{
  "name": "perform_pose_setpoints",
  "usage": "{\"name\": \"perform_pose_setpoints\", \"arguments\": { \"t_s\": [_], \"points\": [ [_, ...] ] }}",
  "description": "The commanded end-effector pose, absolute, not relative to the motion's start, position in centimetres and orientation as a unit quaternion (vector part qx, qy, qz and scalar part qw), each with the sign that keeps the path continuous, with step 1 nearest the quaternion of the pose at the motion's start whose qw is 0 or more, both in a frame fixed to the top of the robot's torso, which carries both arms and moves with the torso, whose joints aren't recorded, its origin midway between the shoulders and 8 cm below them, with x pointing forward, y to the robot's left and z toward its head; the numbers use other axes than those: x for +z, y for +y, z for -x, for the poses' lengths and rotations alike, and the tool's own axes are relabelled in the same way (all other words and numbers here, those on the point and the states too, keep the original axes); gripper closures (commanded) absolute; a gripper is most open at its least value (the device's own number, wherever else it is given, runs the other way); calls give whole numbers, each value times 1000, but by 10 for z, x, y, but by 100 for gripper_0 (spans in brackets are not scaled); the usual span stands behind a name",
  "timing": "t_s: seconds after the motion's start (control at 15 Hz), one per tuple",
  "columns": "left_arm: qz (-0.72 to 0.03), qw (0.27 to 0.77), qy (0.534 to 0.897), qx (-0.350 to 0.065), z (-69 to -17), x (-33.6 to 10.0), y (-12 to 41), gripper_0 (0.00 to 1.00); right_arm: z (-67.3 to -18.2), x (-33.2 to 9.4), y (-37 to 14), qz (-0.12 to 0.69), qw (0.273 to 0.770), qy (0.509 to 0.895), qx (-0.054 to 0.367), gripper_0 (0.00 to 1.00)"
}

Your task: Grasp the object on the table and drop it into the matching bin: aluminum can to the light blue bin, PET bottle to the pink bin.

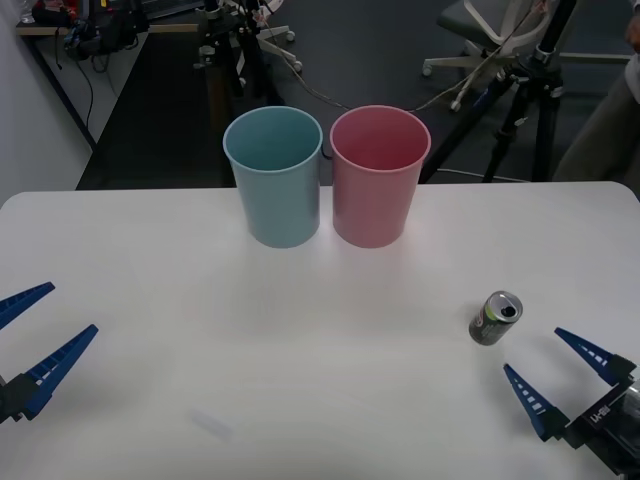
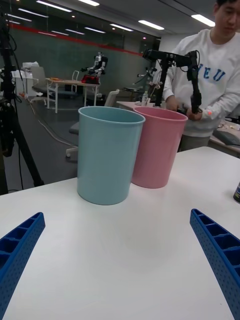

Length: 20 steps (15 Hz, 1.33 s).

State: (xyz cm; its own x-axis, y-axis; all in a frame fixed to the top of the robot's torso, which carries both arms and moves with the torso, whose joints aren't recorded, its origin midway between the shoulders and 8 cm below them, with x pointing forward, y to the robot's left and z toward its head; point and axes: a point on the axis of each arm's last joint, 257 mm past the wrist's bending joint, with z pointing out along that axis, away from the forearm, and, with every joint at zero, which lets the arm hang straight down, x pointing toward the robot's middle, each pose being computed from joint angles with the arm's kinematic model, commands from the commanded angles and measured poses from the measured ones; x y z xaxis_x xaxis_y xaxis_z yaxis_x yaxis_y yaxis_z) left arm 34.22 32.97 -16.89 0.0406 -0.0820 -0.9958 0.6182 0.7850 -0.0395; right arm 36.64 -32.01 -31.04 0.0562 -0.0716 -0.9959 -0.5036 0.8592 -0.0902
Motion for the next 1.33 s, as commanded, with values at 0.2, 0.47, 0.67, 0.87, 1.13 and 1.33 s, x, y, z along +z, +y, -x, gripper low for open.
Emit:
{"name": "perform_pose_setpoints", "arguments": {
  "t_s": [0.2, 0.47, 0.67, 0.87, 1.13, 1.33],
  "points": [
    [-208, 691, 645, -253, -342, -169, 330, 0, -384, -314, -304, 220, 690, 671, 155, 0],
    [-208, 691, 645, -253, -342, -169, 330, 0, -397, -315, -298, 223, 689, 674, 148, 0],
    [-208, 691, 645, -253, -342, -169, 330, 0, -408, -315, -293, 224, 687, 676, 144, 0],
    [-208, 691, 645, -253, -342, -169, 330, 0, -417, -316, -286, 227, 685, 677, 143, 0],
    [-208, 691, 645, -253, -342, -169, 330, 0, -427, -315, -278, 228, 684, 678, 142, 0],
    [-208, 691, 645, -253, -342, -169, 330, 0, -436, -316, -274, 229, 683, 679, 143, 0]
  ]
}}
